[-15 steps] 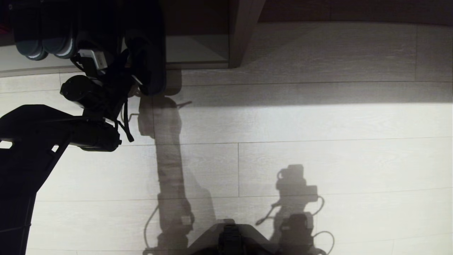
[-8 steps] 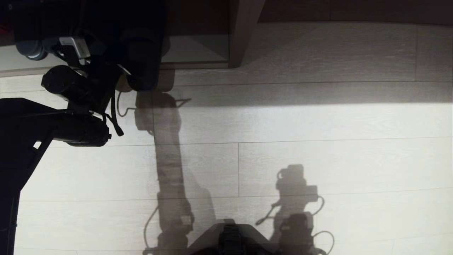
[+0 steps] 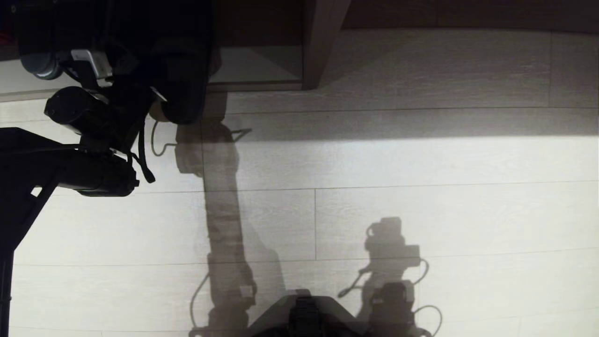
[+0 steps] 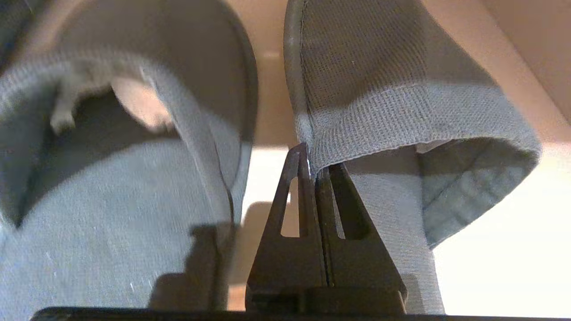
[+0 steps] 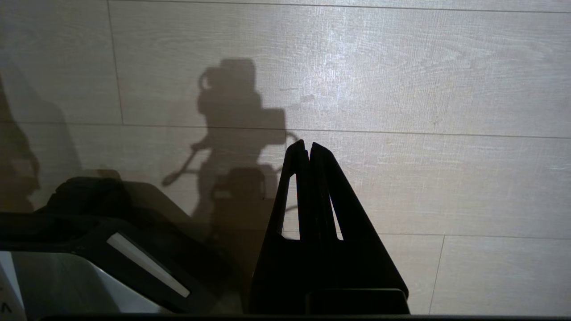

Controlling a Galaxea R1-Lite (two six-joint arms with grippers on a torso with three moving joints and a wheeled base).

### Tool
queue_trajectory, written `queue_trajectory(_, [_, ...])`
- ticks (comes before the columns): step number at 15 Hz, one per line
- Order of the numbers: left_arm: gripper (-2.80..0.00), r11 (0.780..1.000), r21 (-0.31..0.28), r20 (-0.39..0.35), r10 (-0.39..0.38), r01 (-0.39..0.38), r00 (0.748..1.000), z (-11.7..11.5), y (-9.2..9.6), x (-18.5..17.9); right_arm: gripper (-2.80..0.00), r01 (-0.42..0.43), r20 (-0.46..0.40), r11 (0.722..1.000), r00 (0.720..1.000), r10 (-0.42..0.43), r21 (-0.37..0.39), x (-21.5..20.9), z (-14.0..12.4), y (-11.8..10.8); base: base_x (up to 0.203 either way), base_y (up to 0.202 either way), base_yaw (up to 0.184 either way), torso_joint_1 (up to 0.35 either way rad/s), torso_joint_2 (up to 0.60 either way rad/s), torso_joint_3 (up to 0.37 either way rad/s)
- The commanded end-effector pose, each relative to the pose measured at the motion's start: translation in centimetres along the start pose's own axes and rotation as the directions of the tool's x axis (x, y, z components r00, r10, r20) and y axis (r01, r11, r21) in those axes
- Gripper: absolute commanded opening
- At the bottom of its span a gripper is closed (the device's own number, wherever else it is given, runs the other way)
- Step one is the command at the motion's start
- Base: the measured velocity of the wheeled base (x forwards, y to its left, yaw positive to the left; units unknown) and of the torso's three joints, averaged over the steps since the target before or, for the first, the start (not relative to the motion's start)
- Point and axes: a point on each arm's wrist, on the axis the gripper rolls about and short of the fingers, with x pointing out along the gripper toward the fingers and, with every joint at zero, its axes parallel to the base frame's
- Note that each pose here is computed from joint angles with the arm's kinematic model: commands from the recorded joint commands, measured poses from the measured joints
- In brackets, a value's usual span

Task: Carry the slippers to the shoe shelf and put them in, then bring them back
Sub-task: Pick up the slippers in the shoe cabinet

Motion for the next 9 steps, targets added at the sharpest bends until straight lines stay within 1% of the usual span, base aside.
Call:
queue_trajectory(1, [-2.8, 1.0, 0.003, -0.005, 0.003, -0.003, 1.0, -0.18, 0.16, -0.26, -2.8, 0.0, 0.001, 1.0, 1.0, 0.0, 0.0, -0.01, 0.0, 0.0, 0.0, 0.0, 0.0, 0.0, 0.0, 0.0])
queue_trajectory(2, [0.0, 1.0, 0.002, -0.005, 0.0, 0.0, 1.0, -0.24, 0.1, -0.24, -2.8, 0.0, 0.001, 1.0, 1.0, 0.0, 0.0, -0.01, 0.0, 0.0, 0.0, 0.0, 0.0, 0.0, 0.0, 0.0])
queue_trajectory(5, [0.0, 1.0, -0.019, -0.008, 0.002, -0.003, 1.0, -0.18, 0.13, -0.11, -2.8, 0.0, 0.001, 1.0, 1.0, 0.0, 0.0, -0.01, 0.0, 0.0, 0.0, 0.0, 0.0, 0.0, 0.0, 0.0])
queue_trajectory(9, [0.0, 1.0, -0.015, 0.004, 0.005, -0.005, 1.0, 0.04, 0.58, 0.04, -2.8, 0.0, 0.001, 1.0, 1.0, 0.0, 0.0, -0.01, 0.0, 0.0, 0.0, 0.0, 0.0, 0.0, 0.0, 0.0])
